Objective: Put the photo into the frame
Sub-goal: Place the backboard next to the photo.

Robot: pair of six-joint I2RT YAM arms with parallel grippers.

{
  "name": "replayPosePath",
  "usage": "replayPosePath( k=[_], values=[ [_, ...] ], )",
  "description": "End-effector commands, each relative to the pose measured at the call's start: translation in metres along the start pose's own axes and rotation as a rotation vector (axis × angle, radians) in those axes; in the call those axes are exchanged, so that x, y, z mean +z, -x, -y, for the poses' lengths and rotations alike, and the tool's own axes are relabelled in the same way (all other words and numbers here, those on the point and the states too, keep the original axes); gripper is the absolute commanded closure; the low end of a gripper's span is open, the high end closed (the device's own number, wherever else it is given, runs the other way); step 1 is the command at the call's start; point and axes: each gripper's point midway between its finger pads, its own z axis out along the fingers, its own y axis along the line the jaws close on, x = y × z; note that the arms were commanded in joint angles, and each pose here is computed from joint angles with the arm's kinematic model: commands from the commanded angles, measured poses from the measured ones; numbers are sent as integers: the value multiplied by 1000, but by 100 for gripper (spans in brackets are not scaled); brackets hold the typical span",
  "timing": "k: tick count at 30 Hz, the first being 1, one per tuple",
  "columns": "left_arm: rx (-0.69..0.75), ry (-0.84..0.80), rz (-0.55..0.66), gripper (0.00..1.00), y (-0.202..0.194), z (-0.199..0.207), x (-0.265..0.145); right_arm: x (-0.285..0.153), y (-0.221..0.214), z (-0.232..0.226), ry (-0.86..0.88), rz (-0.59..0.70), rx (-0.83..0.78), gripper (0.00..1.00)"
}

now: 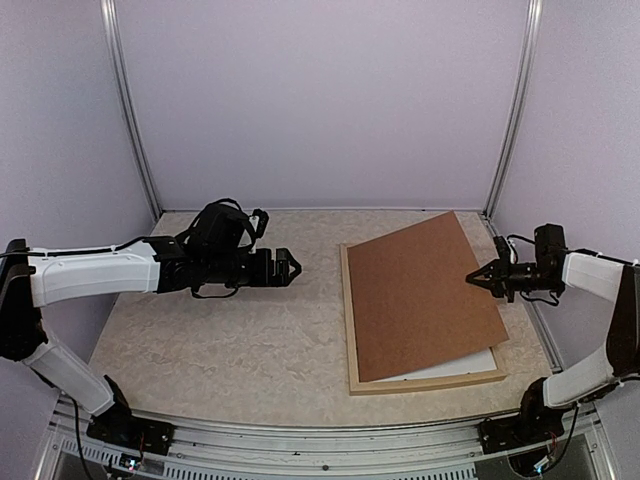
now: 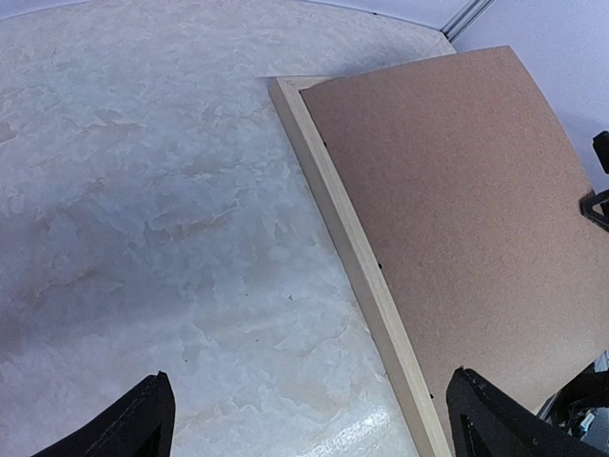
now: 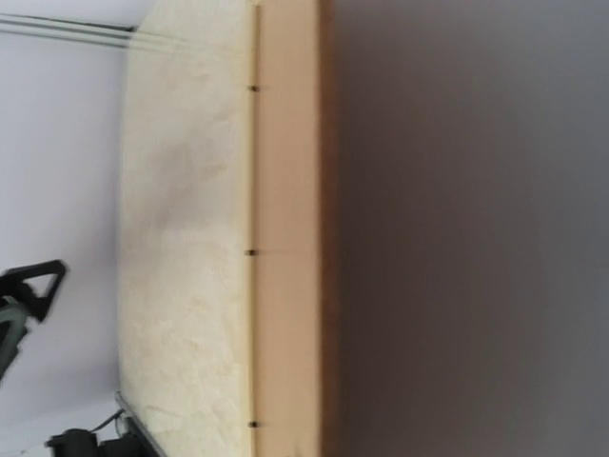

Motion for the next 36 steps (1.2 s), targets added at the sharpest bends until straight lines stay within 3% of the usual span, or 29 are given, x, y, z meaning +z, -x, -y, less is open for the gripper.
replayPosePath(
  k=[1,5,12,36],
  values=[
    [2,-7,19,1,9,6,0,-3,3,13,-97,11,-28,90],
    [2,-7,16,1,7,6,1,-7,6,18,-157,24,-39,77],
    [3,-6,12,1,6,6,3,-3,9,23,-224,20,-63,64],
    [5,3,0,1,1,3,6,9,2,24,-414,6,-149,56]
  ],
)
